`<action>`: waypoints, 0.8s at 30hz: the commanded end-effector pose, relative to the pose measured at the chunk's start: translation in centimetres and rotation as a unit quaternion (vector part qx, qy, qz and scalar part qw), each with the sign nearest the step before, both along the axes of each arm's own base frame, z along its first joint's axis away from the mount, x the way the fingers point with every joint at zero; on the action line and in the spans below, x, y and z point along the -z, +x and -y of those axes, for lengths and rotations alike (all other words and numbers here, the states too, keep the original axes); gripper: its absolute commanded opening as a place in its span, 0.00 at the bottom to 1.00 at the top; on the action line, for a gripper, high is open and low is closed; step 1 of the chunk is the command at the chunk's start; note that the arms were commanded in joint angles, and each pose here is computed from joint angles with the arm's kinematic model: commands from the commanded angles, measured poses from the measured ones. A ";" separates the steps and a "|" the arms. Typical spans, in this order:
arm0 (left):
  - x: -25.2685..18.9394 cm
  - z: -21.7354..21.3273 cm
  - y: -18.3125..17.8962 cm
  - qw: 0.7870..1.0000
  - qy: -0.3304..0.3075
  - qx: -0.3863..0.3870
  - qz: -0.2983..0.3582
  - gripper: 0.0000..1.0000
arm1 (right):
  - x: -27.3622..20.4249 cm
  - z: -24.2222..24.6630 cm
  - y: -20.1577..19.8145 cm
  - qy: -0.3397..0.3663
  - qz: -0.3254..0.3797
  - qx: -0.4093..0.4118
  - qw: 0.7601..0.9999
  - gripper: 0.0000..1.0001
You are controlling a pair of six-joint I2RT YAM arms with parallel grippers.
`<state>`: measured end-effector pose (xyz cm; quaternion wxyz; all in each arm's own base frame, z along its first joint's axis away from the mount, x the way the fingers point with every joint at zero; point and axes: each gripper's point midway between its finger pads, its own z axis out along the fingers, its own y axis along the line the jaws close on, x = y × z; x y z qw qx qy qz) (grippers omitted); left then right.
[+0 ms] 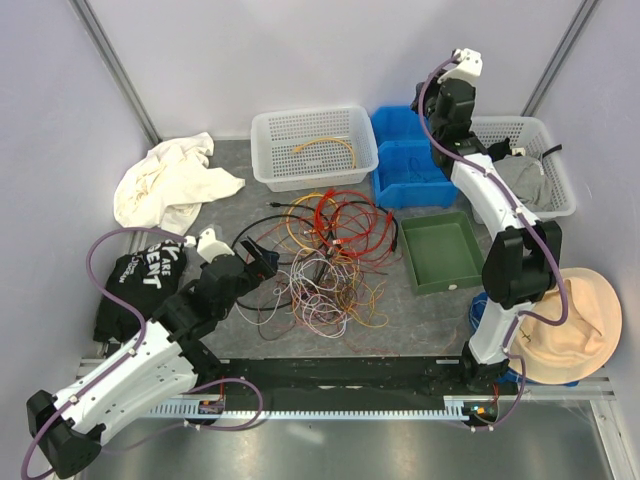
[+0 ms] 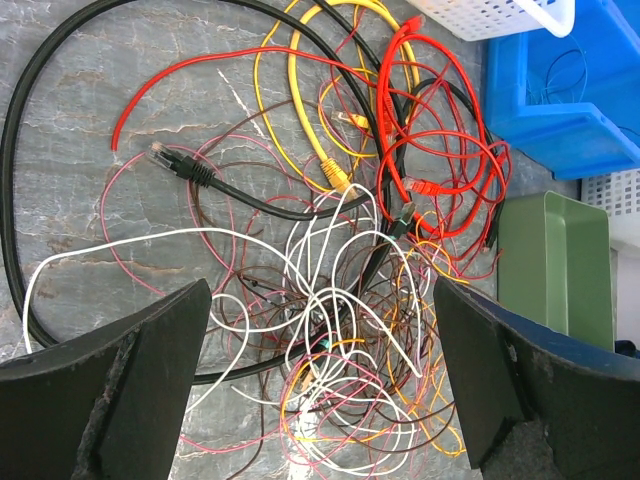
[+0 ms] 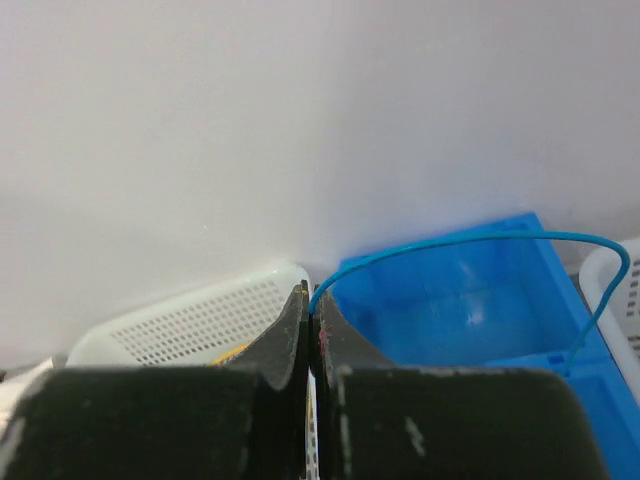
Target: Untangle the cables
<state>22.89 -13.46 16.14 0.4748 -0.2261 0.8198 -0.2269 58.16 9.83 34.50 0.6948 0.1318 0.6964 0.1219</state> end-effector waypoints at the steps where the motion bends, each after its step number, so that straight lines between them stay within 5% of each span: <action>1: -1.6 0.3 0.6 0.999 -0.024 -0.010 0.021 1.00 | -0.5 -0.6 1.2 -0.004 0.013 -0.007 1.000 0.00; 10: -0.7 0.6 0.3 1.000 -0.030 -0.004 0.009 0.99 | 10.4 -0.2 -0.8 -0.003 -0.069 -0.005 0.998 0.00; 21: -0.2 1.4 -0.1 0.999 -0.046 0.012 -0.002 0.99 | 15.8 -0.8 -3.7 0.019 -0.116 -0.020 0.993 0.00; 24: -0.4 1.3 -0.2 0.999 -0.048 0.011 0.001 1.00 | 15.4 -1.1 -4.5 0.030 -0.122 -0.023 0.992 0.45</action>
